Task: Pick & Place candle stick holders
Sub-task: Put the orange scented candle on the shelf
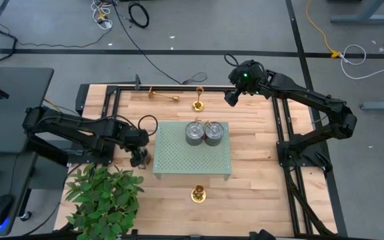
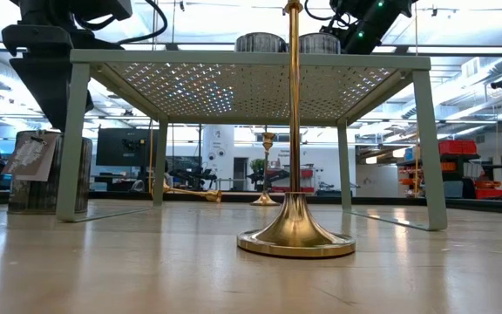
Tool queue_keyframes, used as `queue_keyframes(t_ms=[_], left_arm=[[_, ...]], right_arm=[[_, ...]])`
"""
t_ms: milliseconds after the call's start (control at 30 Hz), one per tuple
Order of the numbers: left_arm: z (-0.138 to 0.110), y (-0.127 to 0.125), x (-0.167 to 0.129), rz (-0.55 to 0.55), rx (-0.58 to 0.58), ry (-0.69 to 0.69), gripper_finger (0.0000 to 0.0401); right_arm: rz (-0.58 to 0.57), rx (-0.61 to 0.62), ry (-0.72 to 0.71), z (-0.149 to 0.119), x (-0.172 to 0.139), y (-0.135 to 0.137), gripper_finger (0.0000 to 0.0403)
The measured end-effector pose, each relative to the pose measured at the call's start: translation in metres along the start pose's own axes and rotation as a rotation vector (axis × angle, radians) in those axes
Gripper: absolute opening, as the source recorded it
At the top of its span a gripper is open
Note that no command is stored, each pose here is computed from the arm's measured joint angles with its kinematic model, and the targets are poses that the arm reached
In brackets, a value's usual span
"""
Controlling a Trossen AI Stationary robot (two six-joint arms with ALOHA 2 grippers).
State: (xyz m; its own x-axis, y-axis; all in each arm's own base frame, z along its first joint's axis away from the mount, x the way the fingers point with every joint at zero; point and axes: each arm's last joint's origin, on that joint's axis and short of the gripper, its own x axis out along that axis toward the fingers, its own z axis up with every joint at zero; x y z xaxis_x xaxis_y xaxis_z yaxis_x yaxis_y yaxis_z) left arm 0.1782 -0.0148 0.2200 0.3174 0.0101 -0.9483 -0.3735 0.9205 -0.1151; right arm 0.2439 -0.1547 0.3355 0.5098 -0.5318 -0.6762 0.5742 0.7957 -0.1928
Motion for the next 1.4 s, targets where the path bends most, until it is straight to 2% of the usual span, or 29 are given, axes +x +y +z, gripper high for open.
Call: queue_keyframes(t_ms=[367,800,1400], left_arm=[[0.003,-0.002,0.006,0.001,0.001,0.016,0.0399],[0.002,-0.007,0.026,0.022,0.051,0.164,0.0399],[0.003,-0.012,0.027,-0.001,0.060,0.144,0.0399]], right_arm=[[0.000,0.000,0.000,0.000,0.000,0.000,0.0400],[0.001,-0.034,0.041,-0.019,0.018,0.005,0.0400],[0.001,-0.034,0.038,-0.019,0.018,0.005,0.0400]])
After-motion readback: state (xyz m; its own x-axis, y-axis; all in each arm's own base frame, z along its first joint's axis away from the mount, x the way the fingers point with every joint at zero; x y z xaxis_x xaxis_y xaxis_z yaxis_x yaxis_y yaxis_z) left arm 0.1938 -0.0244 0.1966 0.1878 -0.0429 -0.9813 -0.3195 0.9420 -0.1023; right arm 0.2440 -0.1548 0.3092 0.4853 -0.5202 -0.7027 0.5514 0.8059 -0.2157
